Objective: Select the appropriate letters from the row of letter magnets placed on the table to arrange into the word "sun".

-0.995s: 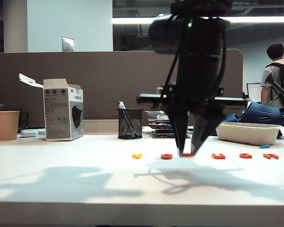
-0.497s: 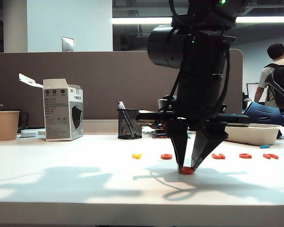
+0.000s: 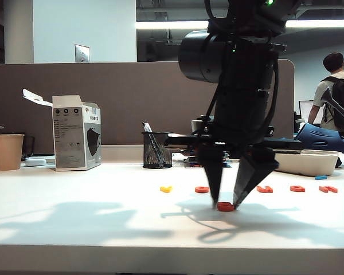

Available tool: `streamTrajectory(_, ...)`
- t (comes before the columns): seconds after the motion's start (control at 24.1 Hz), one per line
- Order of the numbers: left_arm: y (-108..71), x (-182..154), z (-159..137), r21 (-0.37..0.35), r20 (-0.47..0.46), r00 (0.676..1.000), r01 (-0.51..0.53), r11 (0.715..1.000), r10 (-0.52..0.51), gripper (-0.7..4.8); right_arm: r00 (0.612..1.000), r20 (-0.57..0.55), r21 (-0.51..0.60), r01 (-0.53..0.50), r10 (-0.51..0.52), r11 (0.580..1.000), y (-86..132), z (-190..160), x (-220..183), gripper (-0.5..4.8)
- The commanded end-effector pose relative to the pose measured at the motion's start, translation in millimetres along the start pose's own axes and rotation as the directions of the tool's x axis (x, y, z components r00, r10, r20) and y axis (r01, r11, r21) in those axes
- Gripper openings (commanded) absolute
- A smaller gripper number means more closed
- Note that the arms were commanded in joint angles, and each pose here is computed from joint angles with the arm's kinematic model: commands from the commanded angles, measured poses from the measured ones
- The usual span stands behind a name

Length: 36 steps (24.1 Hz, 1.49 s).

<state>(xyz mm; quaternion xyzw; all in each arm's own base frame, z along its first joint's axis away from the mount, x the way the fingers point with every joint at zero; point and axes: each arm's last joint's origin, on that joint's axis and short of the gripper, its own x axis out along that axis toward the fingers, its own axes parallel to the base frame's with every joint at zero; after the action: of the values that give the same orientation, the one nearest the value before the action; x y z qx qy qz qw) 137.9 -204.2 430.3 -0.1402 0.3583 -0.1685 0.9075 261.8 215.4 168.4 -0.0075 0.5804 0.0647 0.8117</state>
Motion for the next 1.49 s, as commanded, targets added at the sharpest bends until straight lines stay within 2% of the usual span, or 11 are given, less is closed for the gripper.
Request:
streamTrajectory(0.04, 0.2, -1.7, 0.7, 0.004, 0.002, 1.000, 0.004, 1.000, -0.004, -0.04, 1.000, -0.025, 0.001, 0.013, -0.013, 1.000, -1.5, -2.9, 1.8, 1.73)
streamTrajectory(0.17, 0.2, -1.7, 0.7, 0.004, 0.002, 1.000, 0.004, 1.000, -0.004, -0.04, 1.000, -0.025, 0.000, 0.013, -0.013, 1.000, -1.4, -2.8, 1.8, 1.76)
streamTrajectory(0.21, 0.2, -1.7, 0.7, 0.004, 0.002, 1.000, 0.004, 1.000, -0.004, -0.04, 1.000, -0.022, 0.001, 0.012, -0.012, 1.000, -1.3, -2.6, 1.8, 2.28)
streamTrajectory(0.33, 0.2, -1.7, 0.6, 0.004, 0.001, 1.000, 0.004, 1.000, -0.004, -0.04, 1.000, -0.019, 0.002, 0.010, -0.010, 1.000, -1.3, -1.6, 1.4, 3.16)
streamTrajectory(0.41, 0.2, -1.7, 0.6, 0.003, 0.002, 1.000, 0.004, 1.000, -0.004, -0.04, 1.000, -0.017, -0.001, 0.008, -0.008, 1.000, -0.9, -0.8, 0.7, 3.49)
streamTrajectory(0.58, 0.3, -1.7, 0.6, 0.004, 0.001, 1.000, 0.004, 1.000, -0.004, -0.04, 1.000, 0.003, -0.007, -0.004, 0.004, 1.000, 1.8, 4.7, -4.0, 3.50)
streamTrajectory(0.75, 0.3, -1.7, 0.6, 0.004, 0.001, 1.000, 0.004, 1.000, -0.004, -0.04, 0.999, 0.044, -0.062, -0.017, 0.020, 0.998, 10.4, 23.6, -25.6, 3.50)
streamTrajectory(0.87, 0.3, -1.7, 0.6, 0.004, 0.001, 1.000, 0.004, 1.000, -0.004, -0.04, 0.994, 0.109, -0.104, -0.019, 0.030, 0.994, 17.1, 40.9, -46.0, 3.50)
streamTrajectory(0.99, 0.2, -1.7, 0.6, 0.004, 0.002, 1.000, 0.004, 1.000, -0.004, -0.04, 0.979, 0.201, -0.141, 0.040, -0.011, 0.989, 18.5, 57.6, -64.8, 3.50)
streamTrajectory(1.24, 0.2, -1.7, 0.6, 0.004, 0.002, 1.000, 0.004, 1.000, -0.004, -0.04, 0.982, 0.171, -0.088, 0.094, -0.078, 0.992, -6.4, 68.0, -63.0, 3.48)
streamTrajectory(1.49, 0.2, -1.7, 0.7, 0.003, 0.003, 1.000, 0.004, 1.000, -0.004, -0.04, 0.978, 0.131, 0.018, 0.163, -0.164, 0.986, -57.6, 86.2, -58.6, 3.47)
